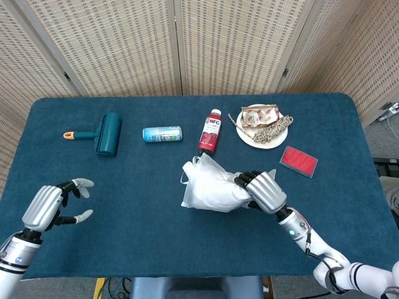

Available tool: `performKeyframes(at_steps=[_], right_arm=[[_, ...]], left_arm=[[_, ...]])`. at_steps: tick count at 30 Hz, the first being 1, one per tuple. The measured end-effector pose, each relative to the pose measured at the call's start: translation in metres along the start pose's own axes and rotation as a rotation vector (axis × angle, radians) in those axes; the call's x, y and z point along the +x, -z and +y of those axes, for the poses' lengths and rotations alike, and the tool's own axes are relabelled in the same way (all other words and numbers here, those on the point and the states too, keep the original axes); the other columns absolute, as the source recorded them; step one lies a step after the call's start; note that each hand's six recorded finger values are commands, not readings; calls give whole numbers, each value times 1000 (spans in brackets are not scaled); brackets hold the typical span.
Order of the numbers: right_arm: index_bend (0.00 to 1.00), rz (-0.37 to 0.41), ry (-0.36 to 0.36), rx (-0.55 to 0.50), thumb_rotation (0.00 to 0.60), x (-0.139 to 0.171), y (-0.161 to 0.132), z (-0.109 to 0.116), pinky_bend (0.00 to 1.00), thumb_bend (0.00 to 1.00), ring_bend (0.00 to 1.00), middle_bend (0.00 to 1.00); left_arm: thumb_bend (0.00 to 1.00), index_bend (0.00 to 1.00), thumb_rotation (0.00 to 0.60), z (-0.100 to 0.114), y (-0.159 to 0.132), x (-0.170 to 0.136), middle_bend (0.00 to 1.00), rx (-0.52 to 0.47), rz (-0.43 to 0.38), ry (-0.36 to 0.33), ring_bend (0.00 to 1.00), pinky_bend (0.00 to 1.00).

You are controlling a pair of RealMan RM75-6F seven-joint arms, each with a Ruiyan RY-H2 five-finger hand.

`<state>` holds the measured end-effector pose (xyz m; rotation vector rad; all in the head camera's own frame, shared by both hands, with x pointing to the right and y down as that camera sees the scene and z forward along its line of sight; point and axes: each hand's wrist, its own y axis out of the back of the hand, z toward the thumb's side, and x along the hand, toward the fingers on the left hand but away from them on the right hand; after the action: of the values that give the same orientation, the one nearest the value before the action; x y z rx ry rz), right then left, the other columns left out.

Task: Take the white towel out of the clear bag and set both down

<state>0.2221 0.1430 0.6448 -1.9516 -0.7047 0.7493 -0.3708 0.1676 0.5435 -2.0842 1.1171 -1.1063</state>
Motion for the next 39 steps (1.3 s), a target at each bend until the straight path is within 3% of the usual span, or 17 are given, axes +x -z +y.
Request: performKeyframes(at_steps=[4,13,25,39], right_arm=[[482,31,69,1,600,0,0,10,630,702,491,536],[482,88,172,-6,600,-1,-5,18,630,701,491,536],[482,180,305,-23,600,-1,-17,32,630,693,491,536],[482,230,374,-52,600,-14,-29,34,630,686,491,536]], left_arm=[[47,278,600,6,-17,17,701,-32,-45,-6,663,835],[44,267,600,16,-56,51,938,-74,-129,6,840,969],[44,285,600,17,-86,75,957,-55,-185,25,852,974],[44,310,600,21,-114,83,956,-46,-252,48,850,974]])
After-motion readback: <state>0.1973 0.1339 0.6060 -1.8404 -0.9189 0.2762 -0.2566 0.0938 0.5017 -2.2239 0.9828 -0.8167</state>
